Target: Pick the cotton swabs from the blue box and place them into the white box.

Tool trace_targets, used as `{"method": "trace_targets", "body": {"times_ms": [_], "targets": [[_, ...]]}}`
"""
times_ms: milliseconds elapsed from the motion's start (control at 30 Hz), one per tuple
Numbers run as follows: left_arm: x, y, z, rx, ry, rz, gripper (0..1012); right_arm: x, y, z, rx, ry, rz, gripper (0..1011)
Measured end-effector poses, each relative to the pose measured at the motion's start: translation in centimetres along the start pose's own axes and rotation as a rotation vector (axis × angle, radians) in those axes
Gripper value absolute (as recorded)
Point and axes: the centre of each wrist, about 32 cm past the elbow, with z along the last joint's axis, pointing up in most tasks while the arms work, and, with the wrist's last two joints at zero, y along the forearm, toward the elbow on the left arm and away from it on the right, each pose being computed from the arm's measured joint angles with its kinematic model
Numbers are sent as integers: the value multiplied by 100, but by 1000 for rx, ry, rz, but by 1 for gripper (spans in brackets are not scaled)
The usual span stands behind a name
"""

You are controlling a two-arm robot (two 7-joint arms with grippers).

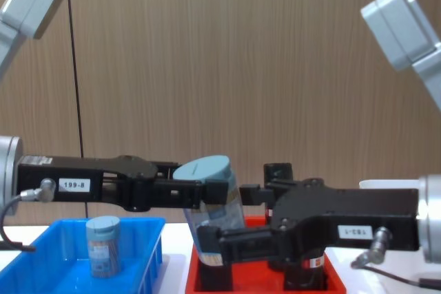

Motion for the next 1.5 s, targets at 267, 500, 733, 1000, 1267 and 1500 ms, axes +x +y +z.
{"method": "trace_targets", "body": {"times_ms": [267,500,733,1000,1267,1500], "targets": [[0,0,0,0,0,0,664,-5,91,7,11,-6,11,1001],[0,0,0,0,0,0,664,-5,168,10,22,-14,13,1001],[0,0,0,0,0,0,664,-4,253,-2,26,-19,17,1001],[0,0,0,0,0,0,665,-6,319,-27,25,-26,20,1001],[0,0,0,0,0,0,665,-8,360,-55,24,-37,17,1001],[0,0,0,0,0,0,665,-1,365,-72,27,-44,10,972]]}}
